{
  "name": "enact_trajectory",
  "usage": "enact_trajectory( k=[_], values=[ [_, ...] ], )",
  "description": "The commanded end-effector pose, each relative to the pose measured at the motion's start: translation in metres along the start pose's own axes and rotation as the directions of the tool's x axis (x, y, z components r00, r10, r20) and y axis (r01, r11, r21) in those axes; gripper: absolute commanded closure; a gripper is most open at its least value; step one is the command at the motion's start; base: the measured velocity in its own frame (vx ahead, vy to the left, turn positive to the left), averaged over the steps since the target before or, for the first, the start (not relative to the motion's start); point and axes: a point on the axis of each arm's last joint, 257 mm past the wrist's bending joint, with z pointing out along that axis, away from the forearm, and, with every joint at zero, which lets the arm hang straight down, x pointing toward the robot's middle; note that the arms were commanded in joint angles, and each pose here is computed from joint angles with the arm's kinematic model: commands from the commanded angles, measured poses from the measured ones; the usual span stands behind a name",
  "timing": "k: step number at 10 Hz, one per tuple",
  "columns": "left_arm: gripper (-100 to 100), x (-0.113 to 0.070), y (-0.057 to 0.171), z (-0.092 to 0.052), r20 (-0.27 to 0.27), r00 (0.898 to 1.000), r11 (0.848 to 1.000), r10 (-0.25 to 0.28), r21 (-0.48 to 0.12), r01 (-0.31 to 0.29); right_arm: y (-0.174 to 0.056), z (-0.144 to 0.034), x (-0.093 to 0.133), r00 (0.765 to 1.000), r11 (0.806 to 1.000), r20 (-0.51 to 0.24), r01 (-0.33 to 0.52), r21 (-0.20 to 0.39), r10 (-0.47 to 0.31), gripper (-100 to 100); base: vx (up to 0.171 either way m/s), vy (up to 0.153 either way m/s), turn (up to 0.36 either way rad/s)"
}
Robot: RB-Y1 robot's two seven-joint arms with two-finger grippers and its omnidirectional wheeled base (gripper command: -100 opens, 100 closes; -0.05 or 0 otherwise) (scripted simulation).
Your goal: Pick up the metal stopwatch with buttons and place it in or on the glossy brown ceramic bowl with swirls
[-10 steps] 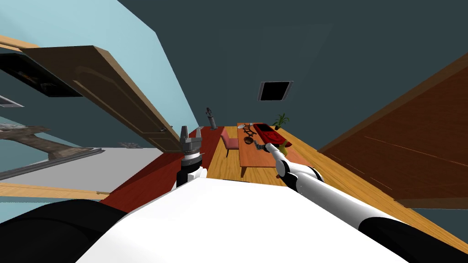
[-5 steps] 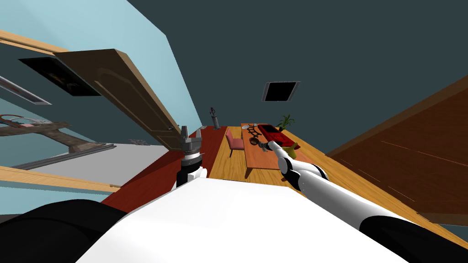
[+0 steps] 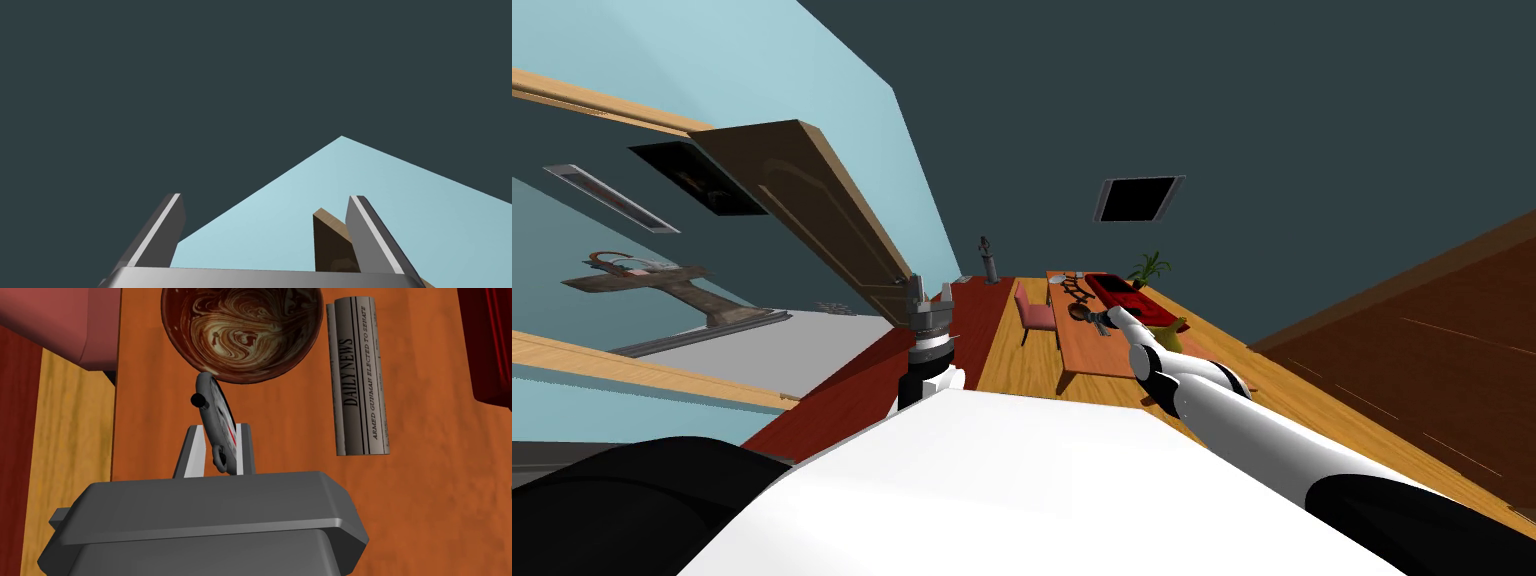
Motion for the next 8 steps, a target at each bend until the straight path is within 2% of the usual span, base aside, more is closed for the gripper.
enact_trajectory(
  k=[1, 2, 3, 4, 5, 6, 7, 8],
  values=[
    [0, 0.0, 0.0, 0.0, 0.0, 1.0, 1.0, 0.0, 0.0, 0.0, 0.017, -0.006, -0.004, 1.0, 1.0, 0.017, -0.016, -0.006, 0.016, 100, 0.027, 0.172, 0.131],
    [0, 0.0, 0.0, 0.0, 0.0, 1.0, 1.0, 0.0, 0.0, 0.0, 0.017, -0.006, -0.004, 1.0, 1.0, 0.017, -0.016, -0.006, 0.016, 100, 0.028, 0.115, 0.04],
    [0, 0.0, 0.0, 0.0, 0.0, 1.0, 1.0, 0.0, 0.0, 0.0, 0.038, -0.015, -0.012, 0.998, 0.999, 0.043, -0.035, -0.014, 0.035, 100, 0.085, 0.146, 0.129],
    [0, 0.0, 0.0, 0.0, 0.0, 1.0, 1.0, 0.0, 0.0, 0.0, 0.038, -0.015, -0.012, 0.998, 0.999, 0.043, -0.035, -0.014, 0.035, 100, 0.099, 0.133, 0.044],
    [0, 0.0, 0.0, 0.0, 0.0, 1.0, 1.0, 0.0, 0.0, 0.0, 0.057, -0.024, -0.022, 0.996, 0.998, 0.07, -0.052, -0.021, 0.053, 100, 0.111, 0.135, 0.122],
    [0, 0.0, 0.0, 0.0, 0.0, 1.0, 1.0, 0.0, 0.0, 0.0, 0.057, -0.025, -0.014, 0.997, 0.999, 0.055, -0.044, -0.023, 0.045, 100, 0.071, 0.116, 0.047],
    [0, 0.0, 0.0, 0.0, 0.0, 1.0, 1.0, 0.0, 0.0, 0.0, 0.057, -0.024, -0.022, 0.996, 0.998, 0.07, -0.052, -0.021, 0.053, 100, 0.03, 0.06, 0.004],
    [0, 0.0, 0.0, 0.0, 0.0, 1.0, 1.0, 0.0, 0.0, 0.0, 0.073, -0.032, -0.032, 0.993, 0.998, 0.094, -0.063, -0.027, 0.066, 100, 0.082, 0.092, 0.098]
  ],
)
